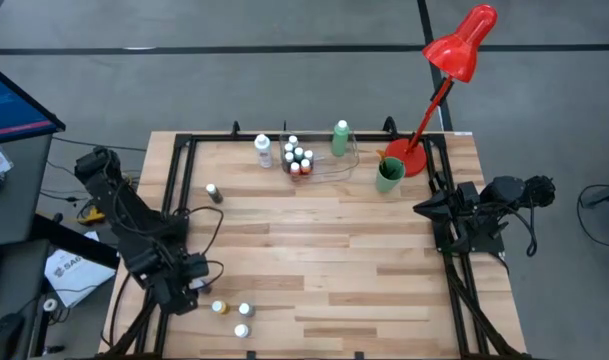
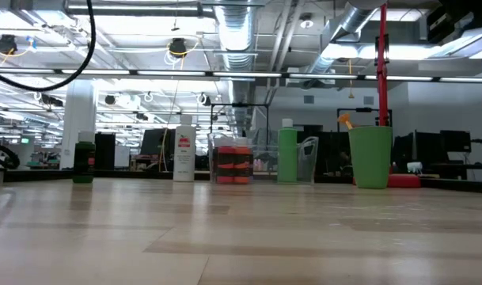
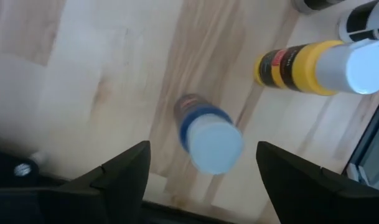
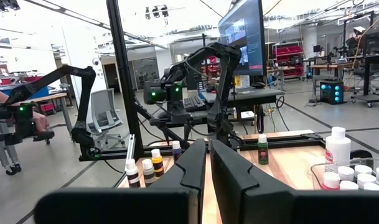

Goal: Pick & Place Paint Supplies
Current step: Put the small blue paint bottle into the transparent bin

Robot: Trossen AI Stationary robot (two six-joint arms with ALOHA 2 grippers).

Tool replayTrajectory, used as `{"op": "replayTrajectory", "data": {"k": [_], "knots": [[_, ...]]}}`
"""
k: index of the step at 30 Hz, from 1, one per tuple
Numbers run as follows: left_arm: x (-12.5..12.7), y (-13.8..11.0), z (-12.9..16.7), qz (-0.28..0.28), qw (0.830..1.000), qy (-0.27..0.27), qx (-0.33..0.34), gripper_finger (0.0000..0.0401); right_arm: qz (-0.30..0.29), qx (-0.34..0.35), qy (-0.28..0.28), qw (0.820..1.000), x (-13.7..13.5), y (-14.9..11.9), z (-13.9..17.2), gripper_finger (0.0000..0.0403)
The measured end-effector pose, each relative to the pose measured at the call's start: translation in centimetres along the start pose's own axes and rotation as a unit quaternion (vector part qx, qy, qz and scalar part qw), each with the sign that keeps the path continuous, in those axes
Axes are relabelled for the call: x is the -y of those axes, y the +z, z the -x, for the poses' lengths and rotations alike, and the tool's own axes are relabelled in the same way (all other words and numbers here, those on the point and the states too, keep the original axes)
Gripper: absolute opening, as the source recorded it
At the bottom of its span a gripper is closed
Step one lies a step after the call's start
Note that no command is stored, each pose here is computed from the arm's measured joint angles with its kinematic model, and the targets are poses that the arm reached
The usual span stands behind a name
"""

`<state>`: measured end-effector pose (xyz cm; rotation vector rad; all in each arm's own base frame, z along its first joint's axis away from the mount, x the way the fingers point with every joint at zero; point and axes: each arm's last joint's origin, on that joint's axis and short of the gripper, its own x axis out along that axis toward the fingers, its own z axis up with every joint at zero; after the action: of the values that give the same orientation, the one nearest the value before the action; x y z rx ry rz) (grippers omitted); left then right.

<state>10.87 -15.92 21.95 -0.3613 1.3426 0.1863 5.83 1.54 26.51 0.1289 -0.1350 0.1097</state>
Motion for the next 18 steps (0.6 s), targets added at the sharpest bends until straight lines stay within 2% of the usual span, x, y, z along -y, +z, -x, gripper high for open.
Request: {"op": "replayTrajectory", "data": {"k": [7,18], "knots": [[-0.3,-0.3,-1.2,0.002,1.0,-0.004,0.002,0.0264,0.0,0.0,0.0,1.0,0.0,0.0,0.0,0.0021],[-0.2,-0.1,-1.3,0.006,1.0,-0.01,0.017,0.0143,0.0,0.0,0.0,1.0,0.0,0.0,0.0,0.0021]]}}
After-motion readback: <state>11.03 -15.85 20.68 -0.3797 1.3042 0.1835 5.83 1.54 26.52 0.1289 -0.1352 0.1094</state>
